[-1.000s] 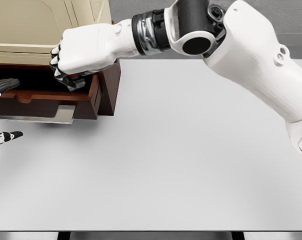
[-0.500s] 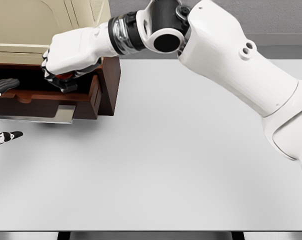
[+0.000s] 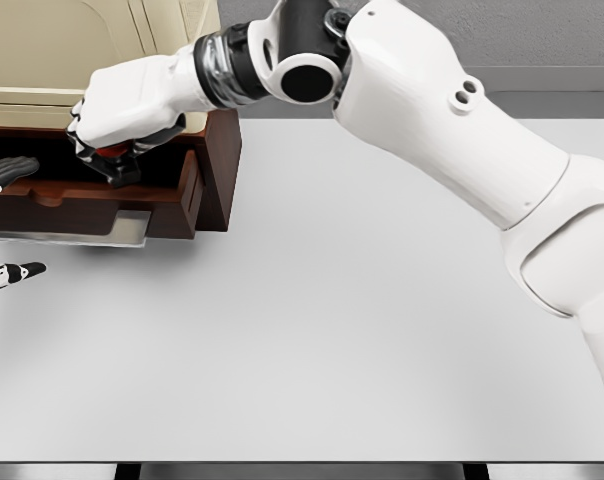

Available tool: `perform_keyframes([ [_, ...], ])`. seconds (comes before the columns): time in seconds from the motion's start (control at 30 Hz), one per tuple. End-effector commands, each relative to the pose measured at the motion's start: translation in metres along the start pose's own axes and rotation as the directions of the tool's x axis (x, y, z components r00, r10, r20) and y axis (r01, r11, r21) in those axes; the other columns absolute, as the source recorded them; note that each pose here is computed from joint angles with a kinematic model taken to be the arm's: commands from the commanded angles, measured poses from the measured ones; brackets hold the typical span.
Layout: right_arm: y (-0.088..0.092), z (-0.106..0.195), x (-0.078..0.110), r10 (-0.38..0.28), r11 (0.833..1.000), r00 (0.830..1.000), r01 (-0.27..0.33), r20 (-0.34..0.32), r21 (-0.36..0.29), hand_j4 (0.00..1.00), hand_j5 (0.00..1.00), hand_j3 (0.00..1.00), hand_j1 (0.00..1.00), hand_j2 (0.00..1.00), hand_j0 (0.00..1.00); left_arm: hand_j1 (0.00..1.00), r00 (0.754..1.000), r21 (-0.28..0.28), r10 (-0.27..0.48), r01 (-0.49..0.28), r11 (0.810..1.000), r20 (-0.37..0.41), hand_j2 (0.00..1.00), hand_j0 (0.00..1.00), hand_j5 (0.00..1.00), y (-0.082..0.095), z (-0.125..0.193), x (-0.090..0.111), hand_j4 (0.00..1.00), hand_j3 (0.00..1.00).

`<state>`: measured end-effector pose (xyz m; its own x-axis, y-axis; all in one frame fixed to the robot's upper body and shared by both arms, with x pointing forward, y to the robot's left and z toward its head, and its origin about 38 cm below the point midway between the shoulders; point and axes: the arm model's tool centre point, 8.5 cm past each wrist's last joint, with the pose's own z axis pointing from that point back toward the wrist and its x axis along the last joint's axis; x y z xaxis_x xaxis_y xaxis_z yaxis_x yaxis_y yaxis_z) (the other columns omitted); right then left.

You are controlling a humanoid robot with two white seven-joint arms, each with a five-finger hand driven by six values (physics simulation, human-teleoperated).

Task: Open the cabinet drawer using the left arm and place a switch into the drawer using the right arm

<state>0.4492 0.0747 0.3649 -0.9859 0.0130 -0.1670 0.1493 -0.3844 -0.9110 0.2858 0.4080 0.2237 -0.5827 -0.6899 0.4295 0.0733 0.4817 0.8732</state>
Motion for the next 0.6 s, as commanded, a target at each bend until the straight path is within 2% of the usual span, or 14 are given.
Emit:
perform_keyframes([
  [0.0, 0.0007, -0.0024, 0.0002, 0.000, 1.000, 1.000, 0.000, 0.002, 0.007, 0.38, 0.38, 0.38, 0.38, 0.38, 0.38, 1.00, 1.000, 0.004, 0.006, -0.006, 1.000, 0.001, 1.00, 1.00, 1.00, 0.0007, 0.0000, 0.0001, 1.00, 1.00],
  [0.13, 0.0040, -0.0005, -0.0071, -0.014, 1.000, 1.000, 0.014, -0.018, 0.018, 0.38, 0.38, 0.38, 0.38, 0.38, 0.38, 1.00, 1.000, 0.004, 0.006, -0.006, 1.000, 0.001, 1.00, 1.00, 1.00, 0.0007, 0.0000, 0.0001, 1.00, 1.00],
  [0.27, 0.0033, -0.0024, -0.0069, -0.009, 1.000, 1.000, 0.009, -0.019, 0.021, 0.41, 0.41, 0.41, 0.41, 0.41, 0.41, 1.00, 1.000, 0.004, 0.006, -0.006, 1.000, 0.001, 1.00, 1.00, 1.00, 0.0007, 0.0000, 0.0001, 1.00, 1.00],
  [0.3, 0.0041, -0.0054, -0.0050, -0.006, 1.000, 1.000, 0.007, -0.015, 0.028, 0.57, 0.57, 0.57, 0.57, 0.57, 0.57, 1.00, 1.000, 0.004, 0.006, -0.006, 1.000, 0.001, 1.00, 1.00, 1.00, 0.0007, 0.0000, 0.0001, 1.00, 1.00],
  [0.33, 0.0070, -0.0072, -0.0054, 0.015, 0.999, 1.000, -0.013, -0.028, 0.051, 1.00, 1.00, 1.00, 1.00, 1.00, 1.00, 1.00, 1.000, 0.004, 0.006, -0.006, 1.000, 0.001, 1.00, 1.00, 1.00, 0.0007, 0.0000, 0.0001, 1.00, 1.00],
  [0.57, 0.0013, -0.0095, -0.0018, 0.035, 0.998, 0.999, -0.034, -0.021, 0.049, 1.00, 1.00, 1.00, 1.00, 1.00, 1.00, 1.00, 1.000, 0.004, 0.006, -0.006, 1.000, 0.001, 1.00, 1.00, 1.00, 0.0007, 0.0000, 0.0001, 1.00, 1.00],
])
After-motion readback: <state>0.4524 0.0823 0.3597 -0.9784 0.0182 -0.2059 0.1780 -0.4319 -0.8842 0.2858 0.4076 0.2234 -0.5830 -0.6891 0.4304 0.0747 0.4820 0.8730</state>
